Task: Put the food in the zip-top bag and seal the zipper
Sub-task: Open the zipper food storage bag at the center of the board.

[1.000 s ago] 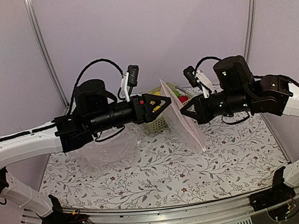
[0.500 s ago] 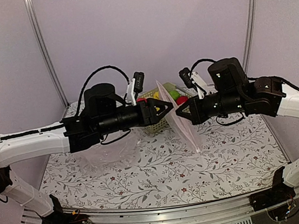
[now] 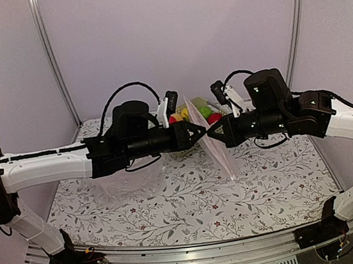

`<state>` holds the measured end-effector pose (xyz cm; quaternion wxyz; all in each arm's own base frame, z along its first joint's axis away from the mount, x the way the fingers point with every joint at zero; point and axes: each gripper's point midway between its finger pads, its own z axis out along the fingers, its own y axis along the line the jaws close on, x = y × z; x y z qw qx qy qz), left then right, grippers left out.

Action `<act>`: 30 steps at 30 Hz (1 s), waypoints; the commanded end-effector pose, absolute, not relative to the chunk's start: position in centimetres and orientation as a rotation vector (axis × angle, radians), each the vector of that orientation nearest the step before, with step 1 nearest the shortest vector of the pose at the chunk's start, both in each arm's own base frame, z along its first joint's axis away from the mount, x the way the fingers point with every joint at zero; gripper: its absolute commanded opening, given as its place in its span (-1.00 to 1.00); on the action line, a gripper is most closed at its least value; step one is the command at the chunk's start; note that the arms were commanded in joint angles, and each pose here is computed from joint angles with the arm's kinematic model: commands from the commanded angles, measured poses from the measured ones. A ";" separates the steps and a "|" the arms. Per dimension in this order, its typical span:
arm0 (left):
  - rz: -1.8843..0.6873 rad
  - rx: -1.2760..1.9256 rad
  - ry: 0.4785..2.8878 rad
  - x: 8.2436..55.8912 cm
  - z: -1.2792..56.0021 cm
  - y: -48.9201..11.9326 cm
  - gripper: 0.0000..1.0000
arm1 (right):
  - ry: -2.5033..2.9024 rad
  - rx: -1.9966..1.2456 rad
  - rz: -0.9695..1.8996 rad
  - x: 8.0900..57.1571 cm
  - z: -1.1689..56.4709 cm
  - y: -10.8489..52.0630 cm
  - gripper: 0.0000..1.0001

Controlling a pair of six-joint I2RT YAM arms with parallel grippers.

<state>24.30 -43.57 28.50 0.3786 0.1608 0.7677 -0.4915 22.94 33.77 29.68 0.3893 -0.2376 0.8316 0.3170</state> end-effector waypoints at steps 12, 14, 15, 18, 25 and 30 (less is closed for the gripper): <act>-1.130 0.334 2.082 26.5 25.9 -41.2 -1.00 | 2.126 -0.473 0.591 25.0 28.9 30.6 -1.00; -1.028 0.347 2.152 26.5 24.1 -40.2 -1.00 | 2.121 -0.434 0.532 25.4 29.1 29.4 -1.00; -0.991 0.354 2.176 26.5 23.4 -39.8 -1.00 | 2.113 -0.422 0.517 25.4 29.4 28.9 -1.00; -0.851 0.348 2.232 27.1 21.7 -38.4 -1.00 | 2.087 -0.401 0.504 25.2 30.5 27.8 -1.00; -0.843 0.367 2.248 27.3 20.9 -39.1 -1.00 | 2.060 -0.411 0.551 24.2 32.4 27.0 -1.00; -0.962 0.434 2.216 26.9 21.6 -42.1 -1.00 | 2.072 -0.437 0.603 23.4 32.5 27.4 -1.00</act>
